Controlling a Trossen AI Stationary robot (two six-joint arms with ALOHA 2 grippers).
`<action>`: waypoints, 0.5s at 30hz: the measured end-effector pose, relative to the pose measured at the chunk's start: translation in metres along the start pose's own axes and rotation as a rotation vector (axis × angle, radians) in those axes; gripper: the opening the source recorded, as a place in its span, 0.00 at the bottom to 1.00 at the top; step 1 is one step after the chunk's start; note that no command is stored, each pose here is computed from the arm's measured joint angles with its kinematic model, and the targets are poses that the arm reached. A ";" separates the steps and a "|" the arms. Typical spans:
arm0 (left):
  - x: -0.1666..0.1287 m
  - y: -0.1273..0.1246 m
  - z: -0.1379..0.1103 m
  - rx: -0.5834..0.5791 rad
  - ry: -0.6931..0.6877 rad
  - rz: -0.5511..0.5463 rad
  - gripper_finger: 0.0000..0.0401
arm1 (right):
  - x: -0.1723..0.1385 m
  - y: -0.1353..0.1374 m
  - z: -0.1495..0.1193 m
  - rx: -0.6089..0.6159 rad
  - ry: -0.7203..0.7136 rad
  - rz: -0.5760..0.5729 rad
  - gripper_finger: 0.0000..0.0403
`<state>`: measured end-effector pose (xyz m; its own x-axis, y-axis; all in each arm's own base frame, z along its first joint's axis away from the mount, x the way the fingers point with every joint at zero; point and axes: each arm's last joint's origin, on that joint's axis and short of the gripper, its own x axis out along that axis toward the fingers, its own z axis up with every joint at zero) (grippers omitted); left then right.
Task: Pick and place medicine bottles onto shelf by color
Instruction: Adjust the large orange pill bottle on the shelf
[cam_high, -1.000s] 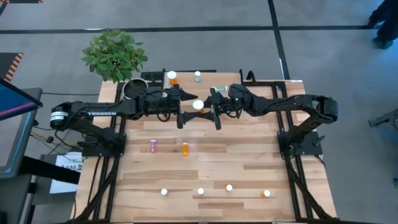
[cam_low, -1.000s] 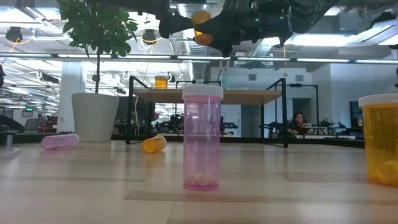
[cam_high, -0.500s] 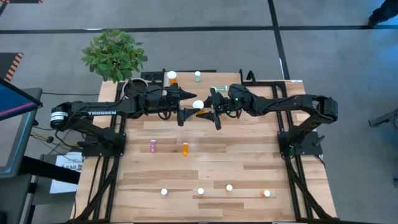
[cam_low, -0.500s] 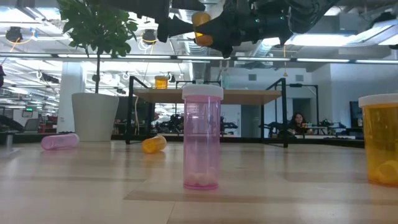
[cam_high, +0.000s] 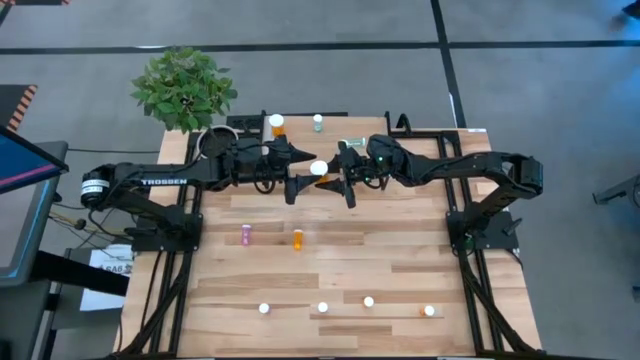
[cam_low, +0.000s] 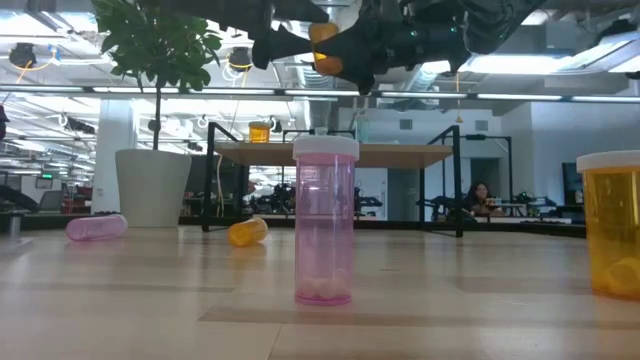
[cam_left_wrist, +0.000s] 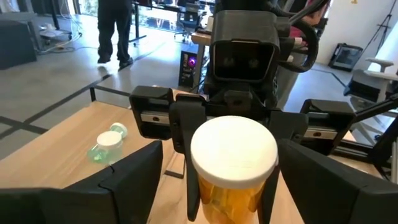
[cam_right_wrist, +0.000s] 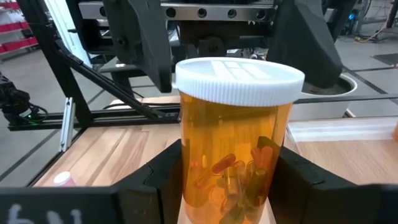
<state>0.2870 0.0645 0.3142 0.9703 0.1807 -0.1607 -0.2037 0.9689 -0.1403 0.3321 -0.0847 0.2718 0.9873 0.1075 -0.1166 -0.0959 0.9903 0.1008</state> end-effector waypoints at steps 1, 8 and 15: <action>0.000 0.000 0.000 0.000 0.000 0.000 0.74 | 0.000 0.000 0.000 0.001 0.001 0.000 0.50; 0.000 0.000 0.000 0.014 -0.001 -0.001 0.64 | 0.000 0.000 0.000 0.005 0.003 -0.001 0.50; 0.005 -0.002 -0.003 0.027 0.009 -0.017 0.59 | 0.000 0.000 -0.001 0.028 0.007 0.002 0.50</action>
<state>0.2917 0.0626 0.3105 0.9724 0.1627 -0.1672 -0.1834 0.9761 -0.1166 0.3320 -0.0848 0.2709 0.9862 0.1101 -0.1236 -0.0942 0.9873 0.1282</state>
